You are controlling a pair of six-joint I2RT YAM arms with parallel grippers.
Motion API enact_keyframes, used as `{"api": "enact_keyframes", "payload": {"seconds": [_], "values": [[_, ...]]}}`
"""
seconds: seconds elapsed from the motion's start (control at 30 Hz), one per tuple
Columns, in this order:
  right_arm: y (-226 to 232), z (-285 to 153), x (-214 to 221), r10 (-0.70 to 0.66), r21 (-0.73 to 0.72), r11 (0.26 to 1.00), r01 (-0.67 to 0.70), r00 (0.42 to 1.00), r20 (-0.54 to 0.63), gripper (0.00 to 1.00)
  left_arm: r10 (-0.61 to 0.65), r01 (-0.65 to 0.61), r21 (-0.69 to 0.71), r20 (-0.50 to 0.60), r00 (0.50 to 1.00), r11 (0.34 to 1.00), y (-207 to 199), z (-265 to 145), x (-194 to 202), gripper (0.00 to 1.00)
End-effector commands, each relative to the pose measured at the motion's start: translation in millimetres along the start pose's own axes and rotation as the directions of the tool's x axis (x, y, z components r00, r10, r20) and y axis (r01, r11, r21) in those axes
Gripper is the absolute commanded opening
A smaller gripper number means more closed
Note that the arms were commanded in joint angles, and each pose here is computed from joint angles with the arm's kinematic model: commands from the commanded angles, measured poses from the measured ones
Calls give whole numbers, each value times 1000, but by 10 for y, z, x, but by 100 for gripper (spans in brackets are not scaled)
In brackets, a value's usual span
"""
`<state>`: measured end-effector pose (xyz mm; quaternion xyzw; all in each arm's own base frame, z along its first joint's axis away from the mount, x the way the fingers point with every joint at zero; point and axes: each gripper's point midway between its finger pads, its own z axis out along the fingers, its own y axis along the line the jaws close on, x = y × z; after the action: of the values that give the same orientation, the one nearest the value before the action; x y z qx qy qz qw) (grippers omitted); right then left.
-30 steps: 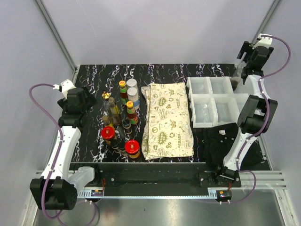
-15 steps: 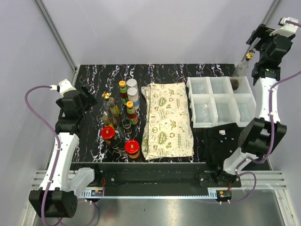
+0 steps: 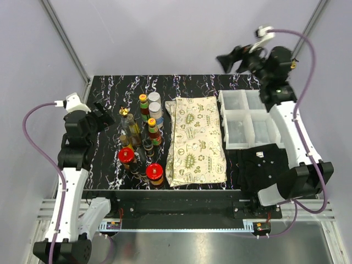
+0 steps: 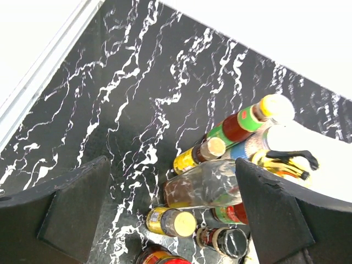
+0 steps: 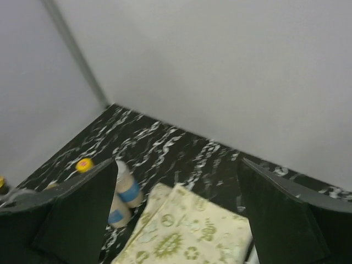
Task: Organize the condiment bottles
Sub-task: Pick up the bottle from the center of the board.
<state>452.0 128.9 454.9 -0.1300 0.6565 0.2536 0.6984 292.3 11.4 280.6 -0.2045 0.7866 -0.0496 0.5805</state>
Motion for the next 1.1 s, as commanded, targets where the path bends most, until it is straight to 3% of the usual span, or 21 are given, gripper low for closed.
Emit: {"api": "enact_keyframes", "payload": {"seconds": [0.0, 0.2, 0.43, 0.7, 1.07], "values": [[832, -58, 401, -31, -215, 976, 9, 994, -101, 97, -12, 12, 13, 47, 999, 1000, 13, -94, -52, 99], [2006, -239, 919, -120, -520, 854, 6, 975, -186, 97, -59, 63, -103, 39, 997, 993, 269, -97, 150, 99], [2989, -187, 1381, -158, -672, 740, -32, 963, -220, 95, -158, 161, -175, 31, 987, 971, 398, -49, 327, 99], [3552, 214, 1784, -88, -703, 705, -90, 973, -213, 81, -156, 153, -311, 16, 988, 938, 655, -18, 406, 99], [3824, 746, 2054, -56, -705, 703, -93, 981, -186, 80, -161, 167, -407, 50, 986, 898, 839, -57, 366, 99]]}}
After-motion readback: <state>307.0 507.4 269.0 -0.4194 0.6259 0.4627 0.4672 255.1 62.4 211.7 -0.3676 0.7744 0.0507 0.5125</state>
